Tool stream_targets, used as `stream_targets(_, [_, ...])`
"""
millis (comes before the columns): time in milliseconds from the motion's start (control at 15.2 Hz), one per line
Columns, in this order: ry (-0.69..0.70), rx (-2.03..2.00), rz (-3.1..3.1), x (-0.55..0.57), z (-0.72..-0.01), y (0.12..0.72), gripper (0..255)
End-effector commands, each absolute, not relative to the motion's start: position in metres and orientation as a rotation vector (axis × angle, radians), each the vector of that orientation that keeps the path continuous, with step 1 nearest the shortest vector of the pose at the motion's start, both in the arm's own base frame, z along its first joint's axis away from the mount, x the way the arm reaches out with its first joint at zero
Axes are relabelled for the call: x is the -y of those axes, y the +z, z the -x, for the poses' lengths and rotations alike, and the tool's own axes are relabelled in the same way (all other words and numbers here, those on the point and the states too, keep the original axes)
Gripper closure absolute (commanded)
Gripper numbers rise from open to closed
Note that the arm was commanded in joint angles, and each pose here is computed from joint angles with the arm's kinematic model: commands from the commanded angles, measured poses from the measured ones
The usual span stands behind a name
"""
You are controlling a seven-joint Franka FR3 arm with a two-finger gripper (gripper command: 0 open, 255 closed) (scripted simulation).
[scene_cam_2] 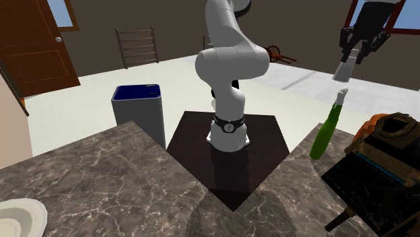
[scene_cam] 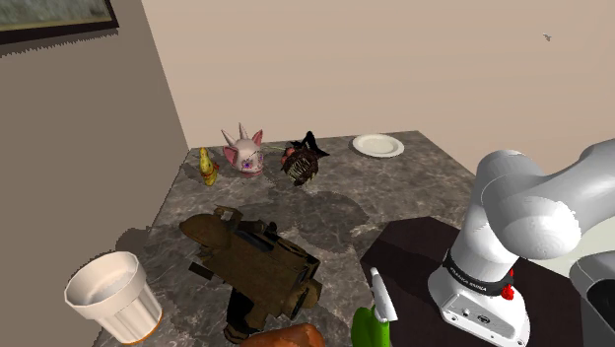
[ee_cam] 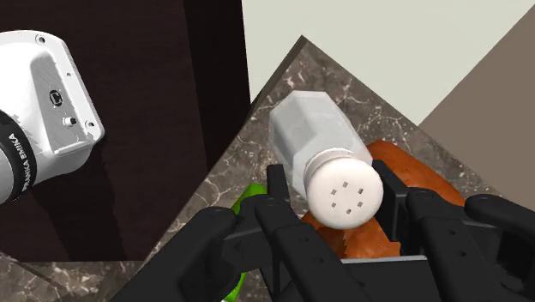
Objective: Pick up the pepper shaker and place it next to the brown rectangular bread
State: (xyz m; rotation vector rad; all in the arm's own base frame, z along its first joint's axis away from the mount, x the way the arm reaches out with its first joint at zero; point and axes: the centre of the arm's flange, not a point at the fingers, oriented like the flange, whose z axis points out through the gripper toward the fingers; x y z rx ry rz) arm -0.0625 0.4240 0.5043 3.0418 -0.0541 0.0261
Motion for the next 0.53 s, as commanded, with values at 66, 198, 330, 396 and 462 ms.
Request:
stream_targets(66, [0.026,0.055,-3.042,-0.426,0.066,0.489,255])
stream_targets(198, [0.026,0.055,-3.042,-0.426,0.066,0.479,255])
stream_targets(330, [0.026,0.055,-3.042,-0.426,0.066,0.468,255])
stream_targets(396, [0.026,0.055,-3.042,-0.426,0.066,0.463,255])
stream_targets(462, [0.026,0.055,-3.042,-0.426,0.066,0.458,255])
